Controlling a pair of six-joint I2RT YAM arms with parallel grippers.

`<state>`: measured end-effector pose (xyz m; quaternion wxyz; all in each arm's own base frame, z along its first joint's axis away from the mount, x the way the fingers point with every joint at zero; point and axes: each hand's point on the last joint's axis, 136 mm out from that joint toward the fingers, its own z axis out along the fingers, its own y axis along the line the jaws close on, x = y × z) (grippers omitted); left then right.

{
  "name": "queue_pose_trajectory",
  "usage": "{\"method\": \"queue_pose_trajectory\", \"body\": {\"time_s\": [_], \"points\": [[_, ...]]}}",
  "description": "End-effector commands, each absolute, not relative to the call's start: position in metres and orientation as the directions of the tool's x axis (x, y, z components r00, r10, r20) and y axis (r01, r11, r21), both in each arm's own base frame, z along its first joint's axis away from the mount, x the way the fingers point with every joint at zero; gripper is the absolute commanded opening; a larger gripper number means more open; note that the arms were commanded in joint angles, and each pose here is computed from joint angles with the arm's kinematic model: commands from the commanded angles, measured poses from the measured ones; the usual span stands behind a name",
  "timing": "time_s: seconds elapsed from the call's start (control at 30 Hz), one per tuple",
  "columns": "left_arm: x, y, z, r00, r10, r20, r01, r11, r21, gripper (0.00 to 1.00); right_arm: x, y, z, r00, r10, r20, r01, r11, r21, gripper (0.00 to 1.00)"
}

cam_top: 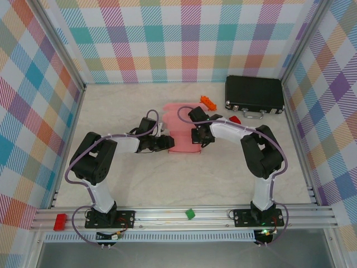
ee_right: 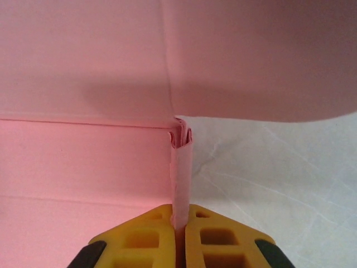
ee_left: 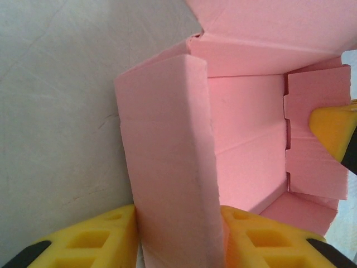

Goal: Fold the paper box

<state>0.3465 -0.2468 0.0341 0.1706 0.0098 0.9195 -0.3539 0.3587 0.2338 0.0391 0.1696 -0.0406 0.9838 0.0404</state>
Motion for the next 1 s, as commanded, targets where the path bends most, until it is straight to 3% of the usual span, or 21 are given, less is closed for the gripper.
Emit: {"method": "queue_pose_trajectory", "body": {"time_s": [0.0,0.97], "points": [[0.341,-0.253,0.031,-0.947,-0.088,-0.309,0.148,0.734,-0.663,0.39,0.343,0.218,0.013,-0.957,-0.148,-0.25,-0.134,0.988,-0.069,0.08],[0.337,-0.25,0.027,-0.95,-0.09,-0.298,0.135,0.744,-0.654,0.38,0.35,0.214,-0.001,-0.956,-0.192,-0.223,-0.156,0.973,-0.172,0.15]]}}
